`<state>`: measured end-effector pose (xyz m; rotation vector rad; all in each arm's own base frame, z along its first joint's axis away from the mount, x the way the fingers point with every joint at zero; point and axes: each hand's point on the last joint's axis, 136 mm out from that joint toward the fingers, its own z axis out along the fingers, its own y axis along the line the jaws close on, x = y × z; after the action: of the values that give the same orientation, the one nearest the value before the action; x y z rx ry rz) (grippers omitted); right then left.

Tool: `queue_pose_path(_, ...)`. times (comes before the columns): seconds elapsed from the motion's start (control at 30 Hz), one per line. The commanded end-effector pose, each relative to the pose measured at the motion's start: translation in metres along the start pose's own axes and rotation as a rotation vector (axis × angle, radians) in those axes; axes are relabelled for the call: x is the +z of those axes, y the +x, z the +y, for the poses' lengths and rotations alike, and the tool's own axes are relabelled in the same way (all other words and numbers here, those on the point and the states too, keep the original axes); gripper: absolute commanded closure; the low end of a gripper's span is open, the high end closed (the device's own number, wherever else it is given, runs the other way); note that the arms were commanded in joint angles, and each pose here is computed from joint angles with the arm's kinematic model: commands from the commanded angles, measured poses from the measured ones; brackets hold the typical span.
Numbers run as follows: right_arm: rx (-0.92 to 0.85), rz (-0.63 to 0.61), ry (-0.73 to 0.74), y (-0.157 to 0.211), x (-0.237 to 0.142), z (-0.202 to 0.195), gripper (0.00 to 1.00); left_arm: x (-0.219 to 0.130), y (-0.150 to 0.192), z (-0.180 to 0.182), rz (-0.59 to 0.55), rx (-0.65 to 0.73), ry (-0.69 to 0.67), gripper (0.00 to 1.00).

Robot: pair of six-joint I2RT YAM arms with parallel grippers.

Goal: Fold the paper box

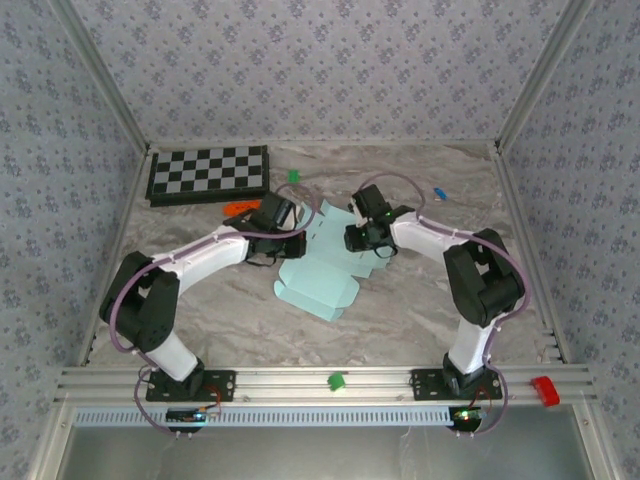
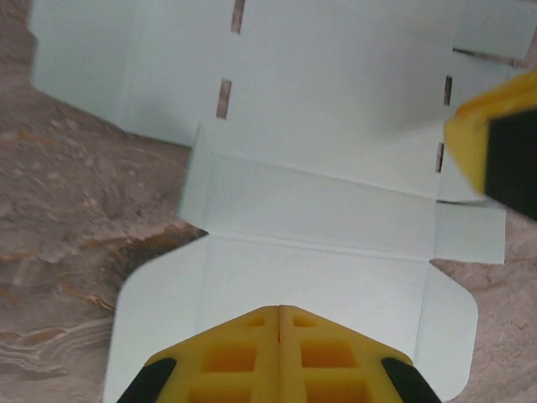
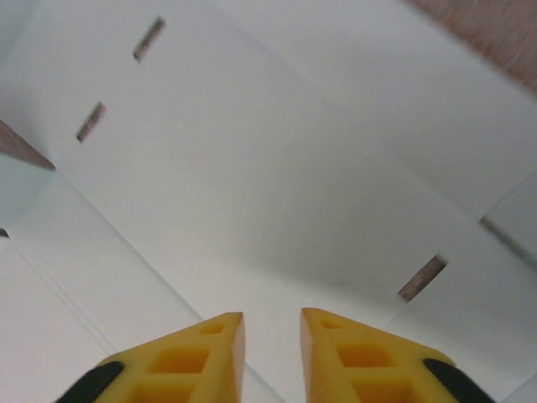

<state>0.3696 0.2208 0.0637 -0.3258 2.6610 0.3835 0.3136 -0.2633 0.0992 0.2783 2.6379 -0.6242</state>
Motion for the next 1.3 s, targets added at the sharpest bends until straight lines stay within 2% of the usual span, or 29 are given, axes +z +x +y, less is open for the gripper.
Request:
queue_pose_path(0.0,-0.022,-0.009,-0.042,-0.022,-0.013,-0.009,0.71,0.005,-0.009,-0.020,-0.030,-0.014,0.078,1.00)
queue_pose_path(0.27,-0.054,0.005,-0.098,-0.051,-0.003,-0.045,0.64,0.038,-0.012,-0.041,0.018,0.000,0.096,1.00)
queue_pose_path(0.5,-0.034,0.070,-0.139,-0.065,0.012,-0.069,0.56,0.062,-0.003,-0.030,0.095,-0.001,0.039,1.00)
queue_pose_path(0.73,-0.031,0.112,-0.145,-0.065,0.024,-0.073,0.55,0.073,0.003,-0.026,0.115,-0.008,0.029,1.00)
queue_pose_path(1.27,-0.071,0.190,-0.215,-0.067,0.045,-0.067,0.44,0.088,0.034,0.001,0.186,-0.015,-0.094,1.00)
